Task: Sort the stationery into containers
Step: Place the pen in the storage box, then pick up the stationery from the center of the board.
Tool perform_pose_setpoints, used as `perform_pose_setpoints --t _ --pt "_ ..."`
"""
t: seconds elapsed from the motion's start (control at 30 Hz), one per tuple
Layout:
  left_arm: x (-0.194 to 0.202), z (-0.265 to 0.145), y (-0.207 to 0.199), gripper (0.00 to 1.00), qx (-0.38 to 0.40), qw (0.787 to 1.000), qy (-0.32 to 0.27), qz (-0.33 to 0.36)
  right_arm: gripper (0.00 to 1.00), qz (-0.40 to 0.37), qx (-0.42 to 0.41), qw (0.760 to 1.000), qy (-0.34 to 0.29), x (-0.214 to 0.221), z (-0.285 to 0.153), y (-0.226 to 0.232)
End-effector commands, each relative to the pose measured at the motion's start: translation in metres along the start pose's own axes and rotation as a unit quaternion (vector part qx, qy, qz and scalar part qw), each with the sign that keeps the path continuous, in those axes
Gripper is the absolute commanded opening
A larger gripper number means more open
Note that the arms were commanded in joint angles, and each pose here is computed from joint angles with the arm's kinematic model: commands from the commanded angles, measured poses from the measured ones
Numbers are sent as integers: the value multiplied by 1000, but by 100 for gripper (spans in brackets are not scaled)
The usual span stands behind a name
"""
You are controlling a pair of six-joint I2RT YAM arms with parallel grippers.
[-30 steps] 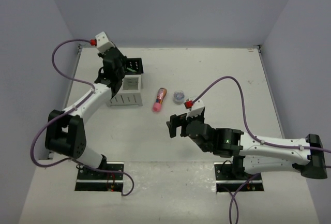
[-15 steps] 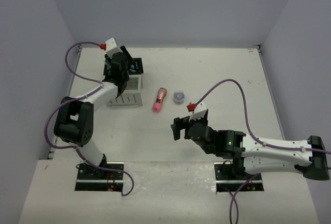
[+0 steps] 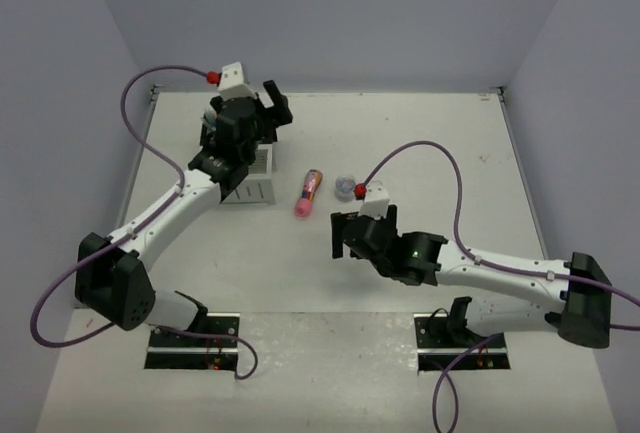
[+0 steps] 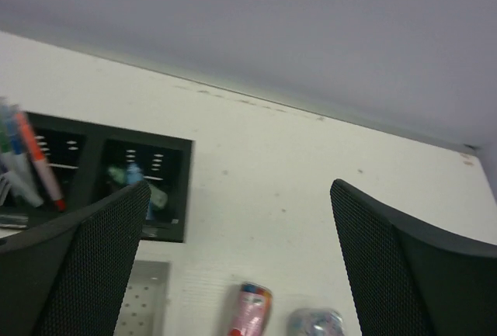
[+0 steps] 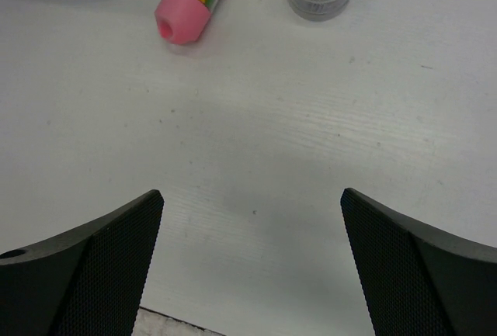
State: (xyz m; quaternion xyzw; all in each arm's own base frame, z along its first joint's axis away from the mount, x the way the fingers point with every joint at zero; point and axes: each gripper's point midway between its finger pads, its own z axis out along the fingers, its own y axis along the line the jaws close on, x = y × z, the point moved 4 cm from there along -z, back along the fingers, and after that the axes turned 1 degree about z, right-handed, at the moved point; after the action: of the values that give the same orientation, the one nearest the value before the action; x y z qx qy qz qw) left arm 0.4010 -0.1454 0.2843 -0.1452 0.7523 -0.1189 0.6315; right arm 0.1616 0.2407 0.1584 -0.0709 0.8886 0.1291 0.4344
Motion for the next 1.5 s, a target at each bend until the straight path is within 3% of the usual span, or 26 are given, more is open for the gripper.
perform_pose_setpoints --t 0.0,0.07,0.17,0.27,0.43,0.8,0.93,1.13,1.17,1.33,1.37,1.47 --pt "34 -19 -59 100 83 985 81 125 99 116 102 987 -40 -33 -31 -37" --pt "53 -19 -81 100 125 975 114 147 99 148 158 975 -45 -33 -47 -60" --pt "99 -11 -113 100 188 942 198 197 99 206 216 953 -45 -26 -71 -92" --pt "161 -5 -128 100 205 904 276 254 99 206 208 955 -34 -16 -81 -106" --pt "219 3 -136 100 210 865 340 303 99 218 144 965 -22 -2 -90 -113" --pt "242 -12 -122 95 194 846 363 339 99 190 133 973 -17 3 -82 -108" --pt "251 -14 -114 80 188 842 370 343 99 172 134 976 -4 6 -73 -99" --pt "252 -13 -116 26 193 842 372 341 99 169 132 977 -4 6 -71 -97" --pt "252 -13 -116 25 193 842 372 341 99 169 132 977 -4 6 -71 -97" --pt "233 -21 -122 0 203 850 360 327 99 171 128 977 -7 7 -73 -100" --pt "235 -21 -121 0 202 849 362 328 99 172 127 977 -8 7 -73 -100" --pt "186 -34 -126 0 196 877 313 308 99 169 122 978 -7 7 -72 -98"
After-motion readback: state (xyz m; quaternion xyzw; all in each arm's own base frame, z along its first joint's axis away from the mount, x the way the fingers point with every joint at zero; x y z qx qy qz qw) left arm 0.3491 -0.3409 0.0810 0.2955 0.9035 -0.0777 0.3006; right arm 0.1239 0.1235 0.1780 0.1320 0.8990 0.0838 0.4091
